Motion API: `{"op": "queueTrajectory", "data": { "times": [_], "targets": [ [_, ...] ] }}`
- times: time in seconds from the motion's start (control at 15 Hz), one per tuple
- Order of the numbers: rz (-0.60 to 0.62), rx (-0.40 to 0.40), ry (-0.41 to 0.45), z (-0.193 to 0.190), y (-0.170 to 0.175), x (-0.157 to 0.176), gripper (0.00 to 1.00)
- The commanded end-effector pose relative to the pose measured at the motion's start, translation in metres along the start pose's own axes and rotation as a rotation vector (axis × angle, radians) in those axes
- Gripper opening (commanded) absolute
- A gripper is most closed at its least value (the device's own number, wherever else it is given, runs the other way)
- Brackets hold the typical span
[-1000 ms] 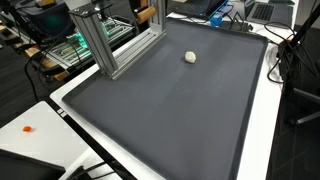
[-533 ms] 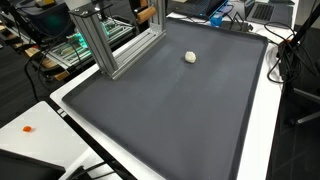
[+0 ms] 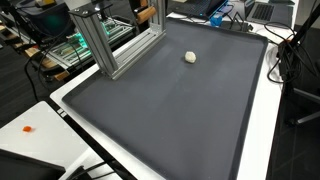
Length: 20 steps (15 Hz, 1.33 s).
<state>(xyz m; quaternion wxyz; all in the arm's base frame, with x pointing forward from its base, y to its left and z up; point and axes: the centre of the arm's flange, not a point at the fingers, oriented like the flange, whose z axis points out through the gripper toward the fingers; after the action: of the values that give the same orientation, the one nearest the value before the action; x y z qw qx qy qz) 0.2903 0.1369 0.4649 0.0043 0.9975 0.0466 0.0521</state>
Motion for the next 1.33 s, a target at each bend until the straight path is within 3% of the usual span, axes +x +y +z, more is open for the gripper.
{"op": "queueTrajectory", "data": {
  "times": [0.0,0.67,1.27],
  "targets": [
    [-0.005,-0.024,-0.018,0.0029,-0.0029,0.0049,1.0],
    [-0.015,-0.1,-0.077,-0.0069,-0.0034,0.0119,1.0],
    [-0.017,-0.099,-0.121,0.0002,-0.0023,0.0114,0.95]
  ]
}}
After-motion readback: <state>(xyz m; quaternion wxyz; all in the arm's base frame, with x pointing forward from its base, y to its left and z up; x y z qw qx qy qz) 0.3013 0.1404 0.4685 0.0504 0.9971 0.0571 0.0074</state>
